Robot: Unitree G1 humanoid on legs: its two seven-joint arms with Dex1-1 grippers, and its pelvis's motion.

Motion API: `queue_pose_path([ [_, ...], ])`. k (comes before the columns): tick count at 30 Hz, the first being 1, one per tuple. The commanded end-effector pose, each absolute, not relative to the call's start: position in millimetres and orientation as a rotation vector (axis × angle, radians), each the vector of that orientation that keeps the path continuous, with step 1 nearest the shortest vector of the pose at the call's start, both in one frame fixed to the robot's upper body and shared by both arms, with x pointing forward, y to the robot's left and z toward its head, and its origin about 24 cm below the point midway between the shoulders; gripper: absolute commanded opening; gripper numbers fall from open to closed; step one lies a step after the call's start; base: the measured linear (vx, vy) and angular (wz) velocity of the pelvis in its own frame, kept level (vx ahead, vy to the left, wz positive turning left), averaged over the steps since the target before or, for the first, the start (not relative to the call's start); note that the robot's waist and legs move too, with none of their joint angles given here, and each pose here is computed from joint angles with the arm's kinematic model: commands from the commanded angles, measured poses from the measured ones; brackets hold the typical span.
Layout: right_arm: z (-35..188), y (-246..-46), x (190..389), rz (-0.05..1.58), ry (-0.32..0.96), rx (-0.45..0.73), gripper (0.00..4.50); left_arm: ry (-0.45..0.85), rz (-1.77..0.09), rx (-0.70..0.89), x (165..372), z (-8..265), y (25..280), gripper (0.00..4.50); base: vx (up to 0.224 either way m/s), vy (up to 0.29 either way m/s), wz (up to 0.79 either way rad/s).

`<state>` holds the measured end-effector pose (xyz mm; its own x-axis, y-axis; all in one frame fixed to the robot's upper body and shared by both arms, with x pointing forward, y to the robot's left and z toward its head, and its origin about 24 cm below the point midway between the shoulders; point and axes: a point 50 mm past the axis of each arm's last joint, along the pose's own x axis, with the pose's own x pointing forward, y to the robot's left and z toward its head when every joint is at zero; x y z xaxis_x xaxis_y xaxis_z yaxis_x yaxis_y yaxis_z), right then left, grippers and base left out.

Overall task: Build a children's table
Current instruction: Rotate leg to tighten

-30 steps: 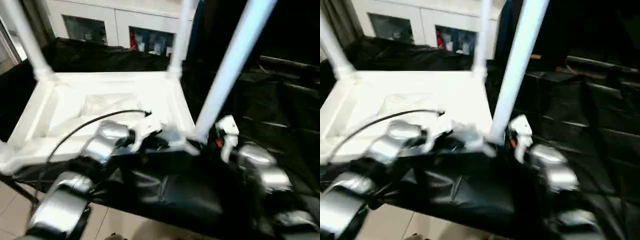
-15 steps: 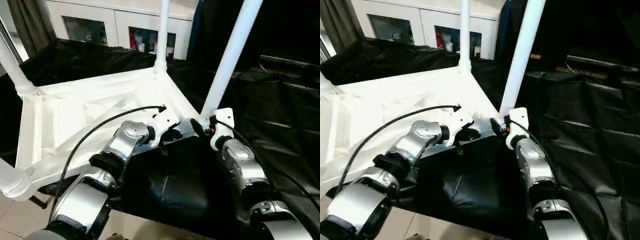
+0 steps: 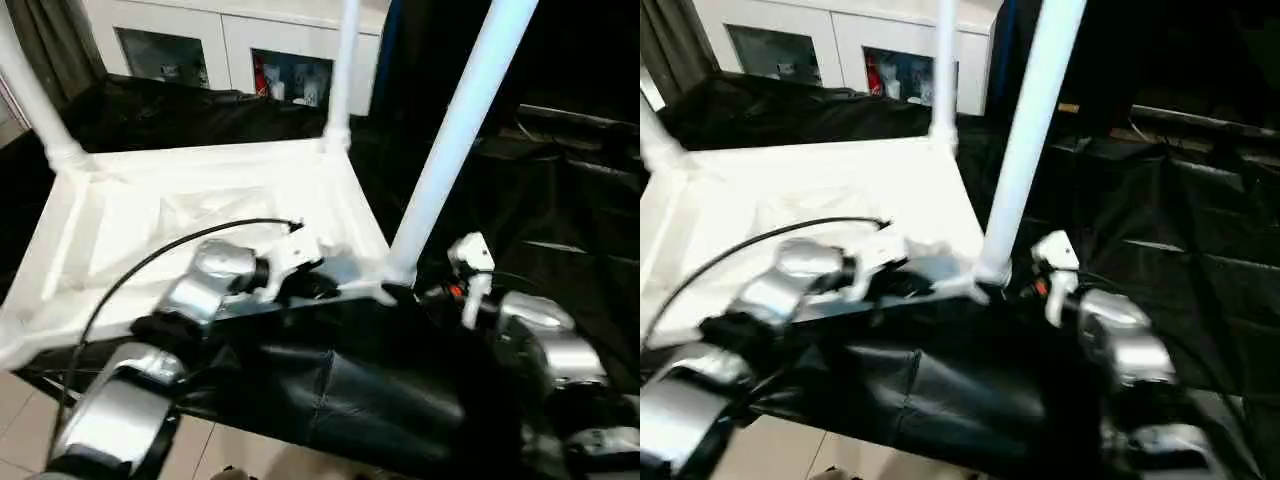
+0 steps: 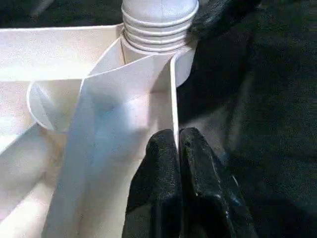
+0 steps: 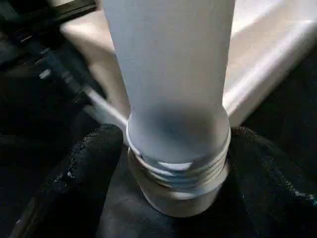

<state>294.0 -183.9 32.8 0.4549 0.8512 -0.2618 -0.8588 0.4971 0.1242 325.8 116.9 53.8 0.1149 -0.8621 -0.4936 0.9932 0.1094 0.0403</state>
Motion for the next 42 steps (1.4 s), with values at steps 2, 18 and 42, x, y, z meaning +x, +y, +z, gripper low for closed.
queue_pose_path([
  [2,32.4,-173.7,286.7,1.191,0.333,-0.046,3.67,0.394,-1.512,0.381,318.3,58.8,116.1,0.0,0.0,0.0,0.0],
  [18,29.2,-167.8,279.3,1.229,0.363,-0.01,2.87,0.395,-1.512,0.383,312.6,58.2,117.4,0.0,0.0,0.0,0.0],
  [42,-0.1,-114.8,325.1,0.45,0.367,0.064,3.45,0.335,-1.082,0.385,343.3,45.9,45.9,0.0,0.0,0.0,0.0],
])
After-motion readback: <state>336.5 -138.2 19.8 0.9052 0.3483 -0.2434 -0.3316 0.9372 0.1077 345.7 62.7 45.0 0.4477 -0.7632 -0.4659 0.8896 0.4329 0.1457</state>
